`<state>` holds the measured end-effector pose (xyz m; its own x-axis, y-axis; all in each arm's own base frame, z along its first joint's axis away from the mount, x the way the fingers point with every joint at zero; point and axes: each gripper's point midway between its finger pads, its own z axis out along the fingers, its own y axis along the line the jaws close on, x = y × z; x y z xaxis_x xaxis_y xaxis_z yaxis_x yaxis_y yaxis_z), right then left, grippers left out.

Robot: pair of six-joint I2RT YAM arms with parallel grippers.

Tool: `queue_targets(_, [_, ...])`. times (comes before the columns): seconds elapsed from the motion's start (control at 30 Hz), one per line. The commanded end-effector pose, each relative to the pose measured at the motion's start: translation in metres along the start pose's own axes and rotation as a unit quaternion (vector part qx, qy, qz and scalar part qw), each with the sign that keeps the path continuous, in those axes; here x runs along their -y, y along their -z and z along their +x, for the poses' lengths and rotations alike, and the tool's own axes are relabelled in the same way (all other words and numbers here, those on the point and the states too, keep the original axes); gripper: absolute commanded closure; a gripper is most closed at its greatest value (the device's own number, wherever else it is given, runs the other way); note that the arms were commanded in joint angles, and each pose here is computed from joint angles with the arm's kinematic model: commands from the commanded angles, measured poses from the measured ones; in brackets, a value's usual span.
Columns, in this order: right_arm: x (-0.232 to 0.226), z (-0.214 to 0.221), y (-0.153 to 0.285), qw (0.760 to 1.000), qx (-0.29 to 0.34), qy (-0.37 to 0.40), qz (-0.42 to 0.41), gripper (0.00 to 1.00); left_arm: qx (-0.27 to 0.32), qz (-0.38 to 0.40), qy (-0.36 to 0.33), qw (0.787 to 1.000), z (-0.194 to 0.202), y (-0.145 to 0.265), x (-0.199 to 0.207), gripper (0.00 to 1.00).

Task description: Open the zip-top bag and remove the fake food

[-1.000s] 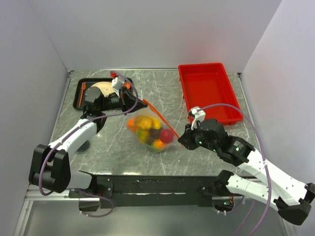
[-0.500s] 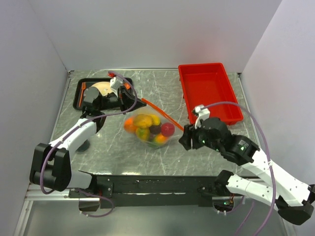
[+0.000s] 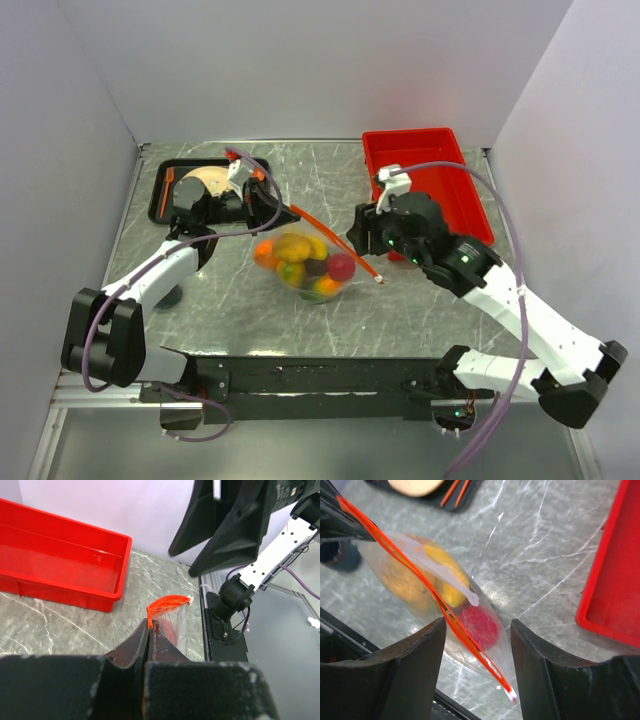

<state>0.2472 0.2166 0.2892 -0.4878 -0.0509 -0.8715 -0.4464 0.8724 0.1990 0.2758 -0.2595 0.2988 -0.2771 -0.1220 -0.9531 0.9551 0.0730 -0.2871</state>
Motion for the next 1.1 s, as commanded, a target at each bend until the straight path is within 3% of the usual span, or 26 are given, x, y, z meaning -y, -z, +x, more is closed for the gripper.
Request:
queue_targets(0.0, [-0.016,-0.007,-0.009,0.999,0.012,0.018,-0.046,0.39,0.000,0.024,-0.032,0.999,-0.008,-0.004,0.008,0.99])
queue_targets(0.53, [-0.005,0.031,-0.041,0.999,-0.036,0.017,-0.018,0.50,-0.003,0.025,-0.033,0.999,-0.006,-0.005,0.010,0.99])
queue_targets(1.07, [-0.007,0.048,-0.035,0.999,-0.041,0.014,-0.032,0.53,-0.002,0.023,-0.029,0.999,-0.006,-0.007,0.008,0.99])
